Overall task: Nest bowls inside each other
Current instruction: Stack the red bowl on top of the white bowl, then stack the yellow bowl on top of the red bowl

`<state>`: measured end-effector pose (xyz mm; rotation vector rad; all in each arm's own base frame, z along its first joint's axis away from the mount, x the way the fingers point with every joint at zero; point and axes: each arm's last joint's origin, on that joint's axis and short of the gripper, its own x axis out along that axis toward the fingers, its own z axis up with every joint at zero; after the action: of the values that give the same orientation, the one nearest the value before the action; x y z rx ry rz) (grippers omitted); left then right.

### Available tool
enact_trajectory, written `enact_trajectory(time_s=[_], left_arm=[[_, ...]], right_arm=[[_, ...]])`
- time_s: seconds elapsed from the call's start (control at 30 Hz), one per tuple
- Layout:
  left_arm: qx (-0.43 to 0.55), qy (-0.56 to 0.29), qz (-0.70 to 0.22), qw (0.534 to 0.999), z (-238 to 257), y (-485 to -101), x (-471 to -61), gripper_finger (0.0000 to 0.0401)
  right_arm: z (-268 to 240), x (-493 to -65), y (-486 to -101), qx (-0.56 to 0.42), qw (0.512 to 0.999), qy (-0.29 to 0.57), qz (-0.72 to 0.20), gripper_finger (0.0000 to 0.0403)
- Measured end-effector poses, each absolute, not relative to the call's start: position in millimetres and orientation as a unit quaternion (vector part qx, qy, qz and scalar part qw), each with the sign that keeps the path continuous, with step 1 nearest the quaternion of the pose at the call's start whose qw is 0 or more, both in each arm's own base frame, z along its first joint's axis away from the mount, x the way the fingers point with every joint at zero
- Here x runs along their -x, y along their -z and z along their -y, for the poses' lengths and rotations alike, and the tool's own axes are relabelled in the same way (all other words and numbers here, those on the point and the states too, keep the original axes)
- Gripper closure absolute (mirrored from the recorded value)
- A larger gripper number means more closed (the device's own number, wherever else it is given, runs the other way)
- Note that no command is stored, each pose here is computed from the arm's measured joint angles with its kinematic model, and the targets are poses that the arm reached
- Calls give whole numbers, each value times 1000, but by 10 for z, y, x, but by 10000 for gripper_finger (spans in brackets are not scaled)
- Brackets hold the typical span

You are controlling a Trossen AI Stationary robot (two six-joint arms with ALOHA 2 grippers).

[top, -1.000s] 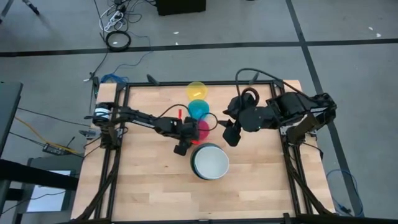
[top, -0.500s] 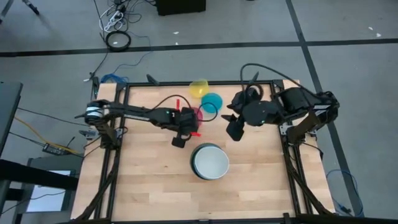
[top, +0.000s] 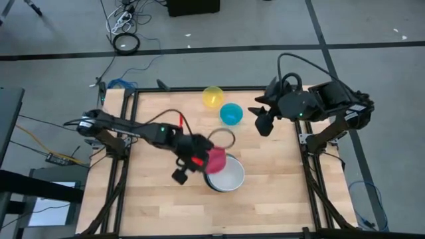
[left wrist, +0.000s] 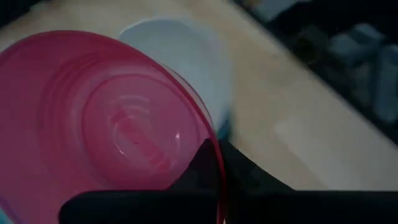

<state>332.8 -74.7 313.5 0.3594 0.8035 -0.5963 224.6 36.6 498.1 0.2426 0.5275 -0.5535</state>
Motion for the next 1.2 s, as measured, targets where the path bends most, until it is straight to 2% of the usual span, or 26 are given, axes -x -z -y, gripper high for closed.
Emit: enact_trajectory(time_s=[0.27, 0.57, 0.67, 1.03, 1.1, 1.2], left_arm=[[-149, 332, -429, 827, 1012, -2849, -3513, 400], [-166, 316, -379, 854, 1057, -3102, -3646, 385], [-161, 306, -365, 864, 1066, -3168, -3669, 365], [-137, 265, -414, 860, 1048, -3051, -3684, 254], [-169, 224, -429, 859, 995, -3087, -3662, 238], [-243, 114, -453, 850, 762, -3212, -3623, 221]], right_arm=[[-351, -2219, -4994, -119, 921, 270, -255, 209], [-351, -2219, -4993, -117, 921, 269, -256, 209], [-351, -2219, -4993, -116, 921, 269, -256, 209], [-350, -2215, -4991, -112, 921, 268, -259, 209], [-352, -2215, -4990, -111, 921, 268, -259, 209], [-357, -2215, -4989, -111, 921, 267, -260, 209]])
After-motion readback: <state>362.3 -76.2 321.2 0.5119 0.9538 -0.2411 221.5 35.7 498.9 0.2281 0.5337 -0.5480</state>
